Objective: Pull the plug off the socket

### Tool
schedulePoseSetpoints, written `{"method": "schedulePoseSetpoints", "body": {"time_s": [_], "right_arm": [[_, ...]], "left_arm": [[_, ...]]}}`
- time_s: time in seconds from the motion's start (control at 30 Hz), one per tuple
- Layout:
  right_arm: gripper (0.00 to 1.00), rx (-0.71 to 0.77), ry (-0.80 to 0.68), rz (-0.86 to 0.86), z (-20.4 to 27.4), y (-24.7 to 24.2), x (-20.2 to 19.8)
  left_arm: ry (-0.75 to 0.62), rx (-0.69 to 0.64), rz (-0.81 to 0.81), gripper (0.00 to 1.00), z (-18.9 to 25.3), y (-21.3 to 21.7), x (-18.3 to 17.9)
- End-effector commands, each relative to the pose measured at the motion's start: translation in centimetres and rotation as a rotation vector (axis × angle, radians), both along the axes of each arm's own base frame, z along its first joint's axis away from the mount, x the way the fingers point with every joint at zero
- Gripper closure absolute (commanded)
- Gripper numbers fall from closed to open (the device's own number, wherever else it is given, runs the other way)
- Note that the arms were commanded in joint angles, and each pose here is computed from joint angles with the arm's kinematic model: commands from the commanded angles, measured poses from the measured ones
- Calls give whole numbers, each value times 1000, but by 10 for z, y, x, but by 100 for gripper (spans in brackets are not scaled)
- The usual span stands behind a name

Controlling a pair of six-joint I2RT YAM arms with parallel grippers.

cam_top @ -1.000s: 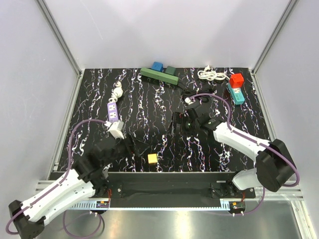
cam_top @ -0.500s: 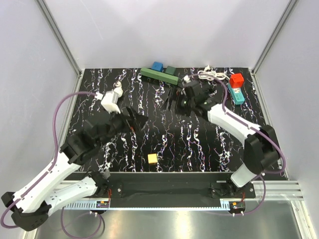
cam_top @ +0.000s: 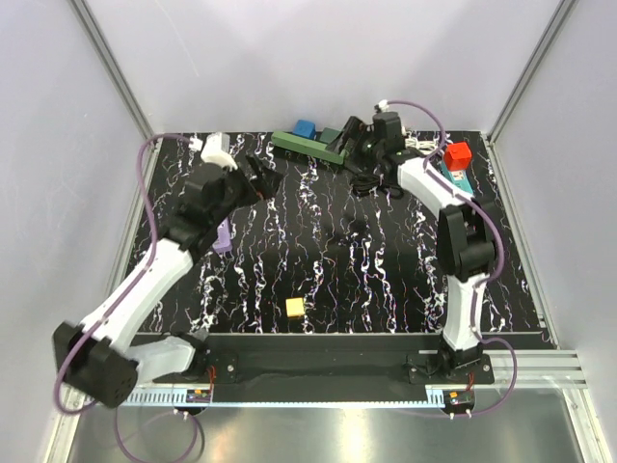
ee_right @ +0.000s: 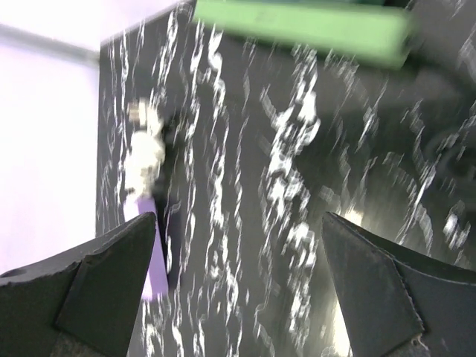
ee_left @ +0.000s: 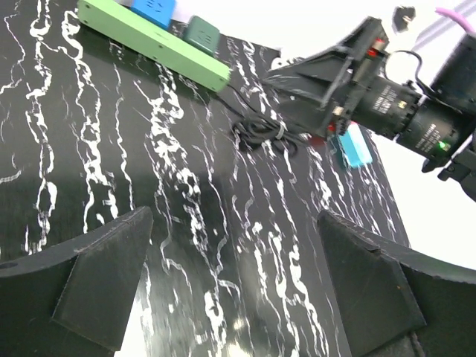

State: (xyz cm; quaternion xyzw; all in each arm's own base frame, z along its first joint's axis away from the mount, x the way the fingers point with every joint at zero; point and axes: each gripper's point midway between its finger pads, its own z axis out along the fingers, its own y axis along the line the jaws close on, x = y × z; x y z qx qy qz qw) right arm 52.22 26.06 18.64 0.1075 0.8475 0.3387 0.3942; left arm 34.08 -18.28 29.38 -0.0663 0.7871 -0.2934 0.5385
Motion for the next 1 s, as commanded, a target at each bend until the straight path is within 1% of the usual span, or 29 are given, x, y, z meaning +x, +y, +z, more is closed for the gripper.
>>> {"method": "schedulePoseSetpoints", "body": {"time_s": [0.0, 0.03, 0.07, 0.1, 0.13, 0.2, 0.23, 0.27, 0.3, 0.37, 0.4, 0.43, 0.47, 0.5, 0.6, 0.63, 0.67, 0.7, 0.77, 0.8, 0.83, 0.9, 0.97], "right_arm": [[0, 96, -56, 5, 13, -13, 38], [0, 109, -66, 11, 7, -14, 48], [0, 115, -70, 26, 3, -13, 51], [0, 110, -64, 55, -4, -11, 50], [0, 106, -70, 61, -6, -11, 53], [0, 109, -77, 88, -18, -6, 59], [0, 114, -58, 100, -30, -5, 62], [0, 121, -48, 103, -34, -8, 64], [0, 133, -46, 122, -34, -7, 65], [0, 138, 7, 125, -49, -14, 66], [0, 149, 12, 130, -48, -24, 68], [0, 144, 21, 124, -49, -31, 69], [0, 134, 26, 113, -51, -37, 69], [0, 116, 32, 101, -57, -48, 70], [0, 49, 41, 80, -63, -62, 64], [0, 32, 46, 72, -62, -66, 62], [1, 15, 46, 63, -64, -70, 62], [0, -4, 29, 71, -62, -69, 63], [0, -29, 50, 76, -67, -71, 64], [0, -48, 32, 84, -63, -71, 72], [0, -64, 80, 86, -69, -73, 68], [0, -69, 63, 85, -60, -73, 76], [2, -46, 78, 109, -66, -66, 77]], "left_arm": [[-165, -74, -41, 1, 45, -11, 34], [-140, -71, -34, 1, 30, -14, 50], [-142, -79, -37, 1, 26, -17, 58], [-184, -100, -36, 1, 32, -21, 69], [-158, -94, -33, 1, 12, -27, 83], [-170, -115, -19, 1, 1, -33, 100], [-178, -123, -20, 1, -12, -40, 117], [-165, -123, -16, 1, -20, -43, 126], [-143, -113, -17, 1, -28, -50, 144], [-141, -90, -43, 1, -29, -61, 160], [-172, -97, -54, 1, -14, -66, 169], [-171, -95, -59, 1, -23, -70, 178], [-186, -107, -55, 1, -19, -72, 184], [-180, -105, -55, 1, -28, -72, 191], [-179, -96, -64, 1, -40, -68, 196], [-177, -90, -63, 1, -46, -65, 195], [-156, -78, -63, 1, -60, -62, 191], [-166, -72, -71, 1, -61, -62, 189], [-159, -14, -108, 2, -75, -65, 185], [-119, 13, -114, 4, -89, -65, 183], [-104, 33, -115, 4, -97, -63, 183], [-76, 53, -117, 4, -108, -59, 182], [-86, 71, -162, 6, -112, -62, 177]]}}
